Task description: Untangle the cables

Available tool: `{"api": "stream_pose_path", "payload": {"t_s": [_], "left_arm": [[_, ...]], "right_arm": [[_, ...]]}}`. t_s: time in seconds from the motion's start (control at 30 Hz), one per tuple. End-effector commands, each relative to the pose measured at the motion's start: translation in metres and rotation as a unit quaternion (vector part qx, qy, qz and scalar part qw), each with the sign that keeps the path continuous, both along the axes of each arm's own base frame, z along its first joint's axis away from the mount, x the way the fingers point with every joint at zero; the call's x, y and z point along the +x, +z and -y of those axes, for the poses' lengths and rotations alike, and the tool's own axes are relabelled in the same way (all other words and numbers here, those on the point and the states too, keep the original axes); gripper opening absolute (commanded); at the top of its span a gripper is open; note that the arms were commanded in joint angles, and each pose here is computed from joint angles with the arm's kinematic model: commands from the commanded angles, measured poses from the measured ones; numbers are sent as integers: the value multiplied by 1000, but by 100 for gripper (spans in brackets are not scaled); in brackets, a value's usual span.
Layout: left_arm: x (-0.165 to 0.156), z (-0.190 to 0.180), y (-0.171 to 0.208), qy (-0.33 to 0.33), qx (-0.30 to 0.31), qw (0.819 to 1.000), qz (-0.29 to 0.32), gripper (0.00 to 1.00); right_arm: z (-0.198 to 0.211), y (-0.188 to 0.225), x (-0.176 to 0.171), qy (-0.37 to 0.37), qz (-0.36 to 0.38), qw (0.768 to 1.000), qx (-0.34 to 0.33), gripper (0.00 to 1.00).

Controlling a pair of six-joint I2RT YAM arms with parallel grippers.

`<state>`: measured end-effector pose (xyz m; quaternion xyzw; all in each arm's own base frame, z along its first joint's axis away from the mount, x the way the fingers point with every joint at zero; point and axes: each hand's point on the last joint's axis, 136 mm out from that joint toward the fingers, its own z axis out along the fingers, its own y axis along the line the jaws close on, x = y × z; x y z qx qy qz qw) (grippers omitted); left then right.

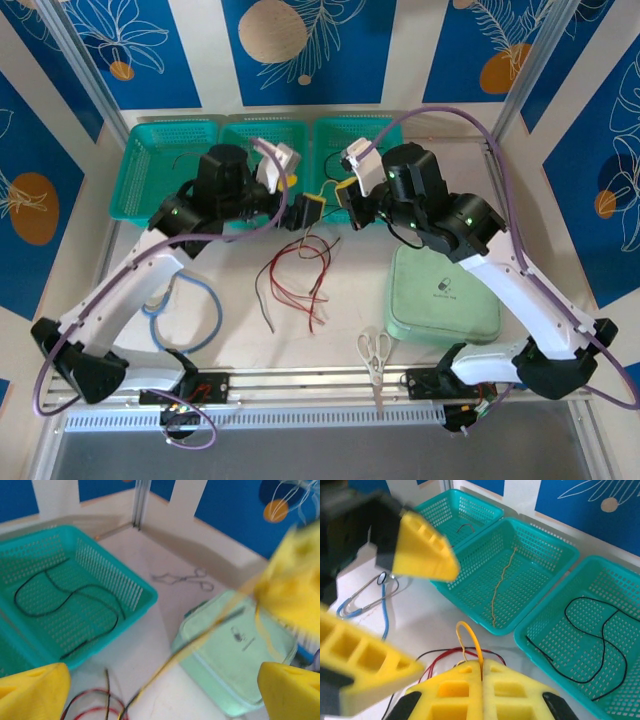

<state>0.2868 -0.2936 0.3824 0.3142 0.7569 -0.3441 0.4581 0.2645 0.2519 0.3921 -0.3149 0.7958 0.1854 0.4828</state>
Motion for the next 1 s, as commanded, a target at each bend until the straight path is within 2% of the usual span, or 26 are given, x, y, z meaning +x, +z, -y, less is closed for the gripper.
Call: {"api": "stream_pose_path", "payload": {"t_s": [0.0, 0.13, 0.23, 0.37, 0.53, 0.67, 0.87, 0.97], "left_arm": [[-9, 16, 49, -62, -53, 996, 27, 93], [-11, 25, 43, -98, -41, 994, 29, 90], [-7, 25, 43, -89, -39, 995, 14, 90], [-2, 21, 59, -81, -68, 994, 1, 92], [-6, 26, 60, -109, -62, 992, 8, 89], [-8, 34, 46, -135, -59, 989, -8, 81], [-2, 38, 37, -135, -60, 989, -18, 67], [0, 40, 35, -132, -63, 989, -25, 40]], "right_arm": [[-2, 36, -1, 28, 51, 997, 46, 0], [0, 45, -3, 48, 59, 995, 56, 0], [1, 44, -3, 65, 98, 992, 34, 0], [9, 50, 1, 61, 153, 986, 19, 0], [12, 61, -1, 77, 134, 987, 46, 0], [9, 61, 0, 85, 121, 988, 49, 0], [6, 64, 2, 93, 113, 987, 63, 0], [7, 65, 4, 91, 109, 988, 65, 0]]}}
